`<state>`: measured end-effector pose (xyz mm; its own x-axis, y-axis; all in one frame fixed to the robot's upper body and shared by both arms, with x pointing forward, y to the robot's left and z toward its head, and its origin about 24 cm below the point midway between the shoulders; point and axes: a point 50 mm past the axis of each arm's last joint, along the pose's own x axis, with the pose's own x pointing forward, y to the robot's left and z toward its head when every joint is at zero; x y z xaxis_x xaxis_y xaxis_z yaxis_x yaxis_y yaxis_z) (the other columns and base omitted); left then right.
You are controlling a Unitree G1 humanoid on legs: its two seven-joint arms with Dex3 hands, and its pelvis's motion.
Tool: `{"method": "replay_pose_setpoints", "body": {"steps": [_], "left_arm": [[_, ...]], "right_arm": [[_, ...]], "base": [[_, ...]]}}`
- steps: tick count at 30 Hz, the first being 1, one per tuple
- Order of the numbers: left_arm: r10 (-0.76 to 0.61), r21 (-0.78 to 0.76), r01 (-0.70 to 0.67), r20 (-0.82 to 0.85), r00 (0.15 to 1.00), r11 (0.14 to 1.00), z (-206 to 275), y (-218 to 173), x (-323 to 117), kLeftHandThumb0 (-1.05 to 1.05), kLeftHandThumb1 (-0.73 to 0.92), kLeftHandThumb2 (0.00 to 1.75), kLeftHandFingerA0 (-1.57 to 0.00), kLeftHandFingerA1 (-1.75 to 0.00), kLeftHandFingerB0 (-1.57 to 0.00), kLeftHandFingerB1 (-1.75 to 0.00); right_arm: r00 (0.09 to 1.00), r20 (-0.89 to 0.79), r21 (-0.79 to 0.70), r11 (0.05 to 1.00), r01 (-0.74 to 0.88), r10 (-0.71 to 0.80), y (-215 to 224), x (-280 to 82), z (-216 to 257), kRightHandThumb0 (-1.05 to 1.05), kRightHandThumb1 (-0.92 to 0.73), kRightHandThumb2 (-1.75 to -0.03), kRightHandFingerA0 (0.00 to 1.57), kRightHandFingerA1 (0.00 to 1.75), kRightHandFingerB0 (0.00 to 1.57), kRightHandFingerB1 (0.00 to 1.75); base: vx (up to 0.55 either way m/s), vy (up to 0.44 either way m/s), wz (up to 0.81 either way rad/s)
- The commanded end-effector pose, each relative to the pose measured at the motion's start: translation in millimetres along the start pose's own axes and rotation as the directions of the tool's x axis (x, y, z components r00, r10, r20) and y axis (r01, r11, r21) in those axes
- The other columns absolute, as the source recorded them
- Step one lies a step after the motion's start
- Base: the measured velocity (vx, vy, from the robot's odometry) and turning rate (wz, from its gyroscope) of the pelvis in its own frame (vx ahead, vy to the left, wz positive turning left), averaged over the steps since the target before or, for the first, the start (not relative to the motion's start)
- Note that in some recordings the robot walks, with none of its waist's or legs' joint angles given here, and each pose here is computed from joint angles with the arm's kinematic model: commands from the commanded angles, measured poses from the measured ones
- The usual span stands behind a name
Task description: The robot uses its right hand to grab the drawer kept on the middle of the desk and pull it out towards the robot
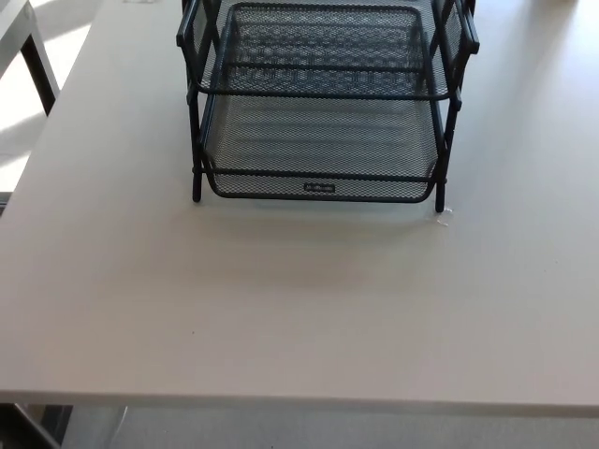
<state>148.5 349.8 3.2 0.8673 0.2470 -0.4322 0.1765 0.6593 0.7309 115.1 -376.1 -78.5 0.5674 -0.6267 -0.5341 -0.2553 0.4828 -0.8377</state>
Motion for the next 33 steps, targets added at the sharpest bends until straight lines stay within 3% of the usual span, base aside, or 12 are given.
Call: {"method": "replay_pose_setpoints", "body": {"steps": [1,10,11,14,16,18,24,25,27,28,32,33], "left_arm": [[-0.141,0.359,0.031,0.286,0.948,0.933,60.2,43.4,-21.7,-0.30,0.59,0.58,-0.80,-0.78,-0.76,-0.51],[-0.147,0.348,0.040,0.287,0.947,0.937,61.4,43.2,-23.6,-0.29,0.58,0.58,-0.81,-0.78,-0.77,-0.51],[-0.151,0.353,0.043,0.284,0.947,0.935,61.8,43.5,-23.8,-0.30,0.59,0.58,-0.80,-0.78,-0.76,-0.52],[-0.159,0.356,0.050,0.286,0.945,0.933,62.5,42.6,-23.8,-0.30,0.59,0.58,-0.80,-0.78,-0.76,-0.52],[-0.161,0.361,0.051,0.282,0.946,0.931,62.6,42.8,-23.8,-0.31,0.59,0.58,-0.78,-0.79,-0.75,-0.53],[-0.163,0.365,0.052,0.281,0.946,0.929,62.7,43.1,-23.8,-0.31,0.60,0.58,-0.77,-0.79,-0.75,-0.53],[-0.163,0.344,0.058,0.284,0.945,0.937,62.4,43.1,-23.8,-0.29,0.59,0.57,-0.78,-0.82,-0.77,-0.55],[-0.166,0.347,0.062,0.277,0.947,0.936,62.5,43.1,-24.0,-0.30,0.59,0.57,-0.77,-0.81,-0.76,-0.55],[-0.163,0.348,0.060,0.275,0.948,0.936,62.5,43.9,-23.8,-0.30,0.59,0.58,-0.77,-0.80,-0.76,-0.54],[-0.159,0.344,0.055,0.282,0.946,0.937,62.9,45.0,-23.4,-0.29,0.59,0.57,-0.78,-0.82,-0.77,-0.55],[-0.160,0.344,0.060,0.271,0.949,0.937,63.2,45.3,-23.5,-0.30,0.59,0.58,-0.78,-0.82,-0.76,-0.54],[-0.161,0.339,0.063,0.270,0.949,0.939,63.0,45.3,-23.7,-0.29,0.59,0.58,-0.78,-0.82,-0.76,-0.53]], "right_arm": [[0.916,0.089,-0.203,0.893,0.401,-0.391,-91.0,6.5,-18.3,-0.85,-0.68,-0.61,0.37,0.60,0.08,0.49],[0.889,-0.005,-0.154,0.879,0.451,-0.457,-132.4,3.4,-32.0,-0.86,-0.54,-0.95,0.30,0.62,0.05,0.48],[0.886,-0.049,-0.184,0.876,0.446,-0.462,-142.4,3.1,-35.3,-0.85,-0.68,-0.62,0.31,0.58,0.09,0.46],[0.876,-0.069,-0.201,0.867,0.456,-0.476,-145.8,0.7,-39.7,-0.83,-0.50,-0.92,0.30,0.62,0.10,0.52],[0.882,-0.100,-0.198,0.878,0.435,-0.460,-148.9,0.7,-42.7,-0.84,-0.63,-0.60,0.29,0.52,0.15,0.43],[0.883,-0.124,-0.215,0.881,0.421,-0.452,-151.8,0.1,-46.4,-0.82,-0.47,-0.89,0.27,0.56,0.14,0.48],[0.876,-0.219,-0.103,0.903,0.418,-0.430,-170.2,-0.3,-52.6,-0.83,-0.57,-0.59,0.23,0.59,0.16,0.41],[0.872,-0.211,-0.096,0.897,0.432,-0.443,-176.3,-1.0,-51.7,-0.84,-0.46,-0.89,0.22,0.59,0.11,0.49],[0.857,-0.161,-0.067,0.871,0.486,-0.490,-185.1,-4.0,-46.4,-0.85,-0.61,-0.59,0.17,0.53,0.15,0.44],[0.809,-0.104,-0.080,0.815,0.573,-0.579,-197.1,-8.3,-37.5,-0.88,-0.53,-0.94,0.26,0.64,0.03,0.49],[0.712,-0.025,-0.042,0.712,0.701,-0.702,-220.6,-19.4,-20.6,-0.82,-0.66,-0.60,0.32,0.62,0.14,0.43],[0.665,0.011,-0.024,0.665,0.746,-0.746,-228.6,-24.7,-12.9,-0.83,-0.52,-0.93,0.28,0.63,0.08,0.51]], "base": [[0.00,0.000,0.00],[0.00,0.000,0.00],[0.00,0.000,0.00],[0.00,0.000,0.00],[0.00,0.000,0.00],[0.00,0.000,0.00],[0.00,0.000,0.00],[0.00,0.000,0.00],[0.00,0.000,0.00],[0.00,0.000,0.00],[0.00,0.000,0.00],[0.00,0.000,0.00]]}}
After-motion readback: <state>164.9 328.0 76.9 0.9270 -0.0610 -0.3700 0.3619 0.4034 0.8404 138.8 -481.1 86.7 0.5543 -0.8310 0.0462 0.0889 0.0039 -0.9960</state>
